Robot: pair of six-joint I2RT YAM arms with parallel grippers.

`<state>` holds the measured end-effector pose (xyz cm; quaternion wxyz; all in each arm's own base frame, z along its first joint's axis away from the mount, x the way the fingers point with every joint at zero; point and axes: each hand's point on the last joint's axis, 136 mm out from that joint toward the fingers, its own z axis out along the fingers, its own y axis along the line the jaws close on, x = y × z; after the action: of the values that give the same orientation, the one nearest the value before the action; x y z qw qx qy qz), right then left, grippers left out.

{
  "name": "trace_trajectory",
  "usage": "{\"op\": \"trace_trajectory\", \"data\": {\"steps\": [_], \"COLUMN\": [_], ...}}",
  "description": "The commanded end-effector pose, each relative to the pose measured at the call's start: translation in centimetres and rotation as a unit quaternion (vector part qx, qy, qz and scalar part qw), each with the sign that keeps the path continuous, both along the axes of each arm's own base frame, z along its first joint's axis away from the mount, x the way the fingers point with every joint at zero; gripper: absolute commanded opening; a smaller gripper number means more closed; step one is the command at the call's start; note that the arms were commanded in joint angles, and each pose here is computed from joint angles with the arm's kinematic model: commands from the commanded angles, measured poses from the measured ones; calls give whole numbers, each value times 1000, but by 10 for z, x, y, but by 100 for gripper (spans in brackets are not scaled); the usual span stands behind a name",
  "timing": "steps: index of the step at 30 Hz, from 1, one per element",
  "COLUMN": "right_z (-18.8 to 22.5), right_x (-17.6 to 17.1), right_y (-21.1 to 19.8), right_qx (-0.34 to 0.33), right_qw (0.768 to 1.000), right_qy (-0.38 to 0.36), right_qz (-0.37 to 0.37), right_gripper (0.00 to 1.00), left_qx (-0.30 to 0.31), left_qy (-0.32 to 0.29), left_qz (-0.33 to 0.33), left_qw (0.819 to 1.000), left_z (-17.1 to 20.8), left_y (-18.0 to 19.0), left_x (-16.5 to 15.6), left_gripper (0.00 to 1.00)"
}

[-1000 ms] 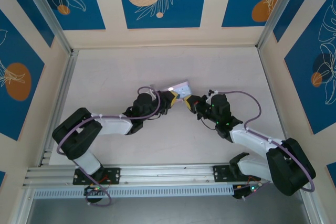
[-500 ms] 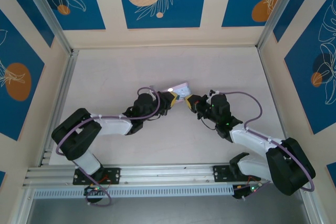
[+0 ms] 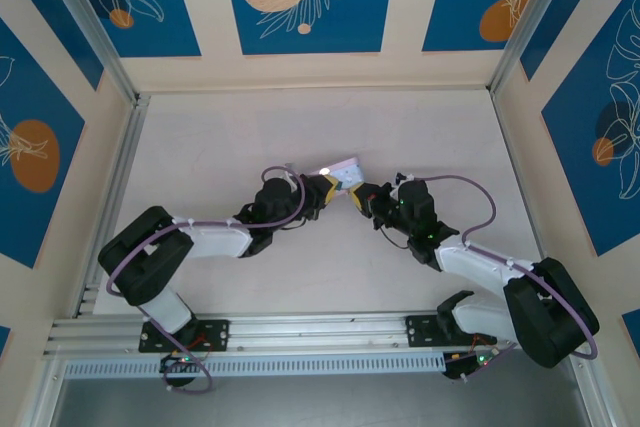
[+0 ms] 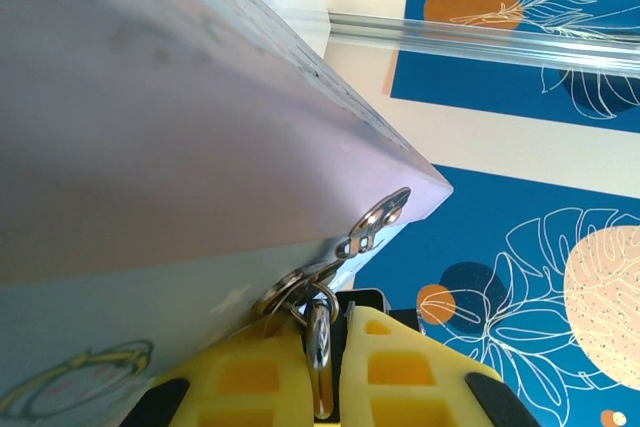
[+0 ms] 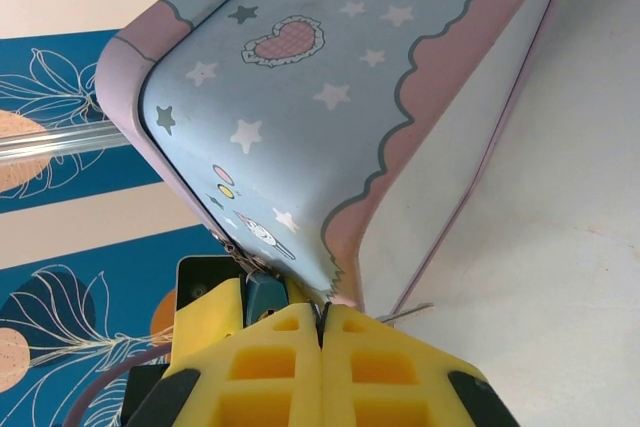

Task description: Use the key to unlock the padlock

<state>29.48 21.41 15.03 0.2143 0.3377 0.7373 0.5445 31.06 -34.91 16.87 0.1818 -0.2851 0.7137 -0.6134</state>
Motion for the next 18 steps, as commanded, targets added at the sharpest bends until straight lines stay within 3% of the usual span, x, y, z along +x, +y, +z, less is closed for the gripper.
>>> {"op": "trace_trajectory", "data": {"steps": [1,18], "right_z": [18,22], "right_x": [5,2], "right_y": [0,-2], "right_qx": [6,-1], "right_qw": [1000,1000], "right_qy": [-25,-27], "right_qz": [-9,-8], "right_gripper": [0,0], "left_qx": [-41,-41], "left_qy": [-48,-46], "left_qz": [5,4], "left_qw": [998,998], "left_z": [42,41], "left_y": [-5,-6], "left_x": [3,3], "left_gripper": [0,0]}}
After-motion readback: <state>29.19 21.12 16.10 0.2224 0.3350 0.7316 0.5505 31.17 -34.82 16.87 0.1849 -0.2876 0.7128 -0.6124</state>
